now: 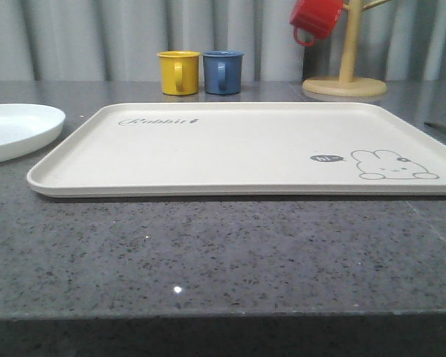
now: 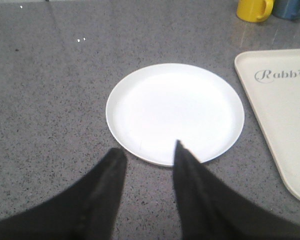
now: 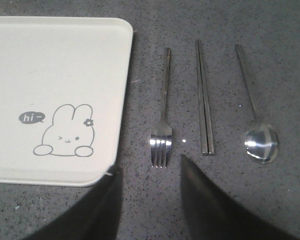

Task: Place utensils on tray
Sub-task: 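Lower the left gripper toward the white plate's rim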

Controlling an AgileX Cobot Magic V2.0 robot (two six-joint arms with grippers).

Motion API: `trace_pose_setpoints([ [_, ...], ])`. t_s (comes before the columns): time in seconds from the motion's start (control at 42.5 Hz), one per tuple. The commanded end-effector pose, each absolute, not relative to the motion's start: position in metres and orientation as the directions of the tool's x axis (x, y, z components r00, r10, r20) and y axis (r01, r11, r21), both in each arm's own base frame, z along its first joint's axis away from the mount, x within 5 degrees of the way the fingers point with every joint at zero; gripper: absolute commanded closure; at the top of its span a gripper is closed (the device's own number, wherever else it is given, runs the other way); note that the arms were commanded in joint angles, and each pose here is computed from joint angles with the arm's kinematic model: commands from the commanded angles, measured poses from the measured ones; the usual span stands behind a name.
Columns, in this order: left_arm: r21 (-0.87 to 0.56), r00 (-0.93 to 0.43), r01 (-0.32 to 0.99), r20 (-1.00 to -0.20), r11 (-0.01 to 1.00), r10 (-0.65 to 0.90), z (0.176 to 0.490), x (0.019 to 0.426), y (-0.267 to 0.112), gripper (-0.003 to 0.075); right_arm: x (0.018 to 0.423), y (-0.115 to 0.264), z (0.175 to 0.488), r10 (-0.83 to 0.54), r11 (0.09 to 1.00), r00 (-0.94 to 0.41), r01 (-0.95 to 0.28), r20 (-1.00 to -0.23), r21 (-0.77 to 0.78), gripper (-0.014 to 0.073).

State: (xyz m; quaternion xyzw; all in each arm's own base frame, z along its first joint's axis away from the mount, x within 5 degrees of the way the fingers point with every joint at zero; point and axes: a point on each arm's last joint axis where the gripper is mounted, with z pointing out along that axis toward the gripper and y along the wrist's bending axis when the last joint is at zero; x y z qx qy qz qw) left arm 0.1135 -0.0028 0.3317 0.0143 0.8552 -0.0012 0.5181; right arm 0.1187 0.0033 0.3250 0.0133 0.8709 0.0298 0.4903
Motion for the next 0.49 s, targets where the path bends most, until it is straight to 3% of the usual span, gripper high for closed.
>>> trace_pose_setpoints([
  [0.0,0.008,-0.434,0.031,-0.901,1.0,0.02,0.342,0.124,-0.004,0.0211,0.123,0.003,0.341,0.047,0.998,-0.433,-0.009,-0.9,0.056,0.0058],
  [0.471,0.05,-0.718,-0.006,-0.695,0.999,0.031,0.32,0.195,0.003,0.0186,0.123,0.003,0.341,0.049,0.998,-0.433,-0.01,-0.9,0.059,0.0053],
])
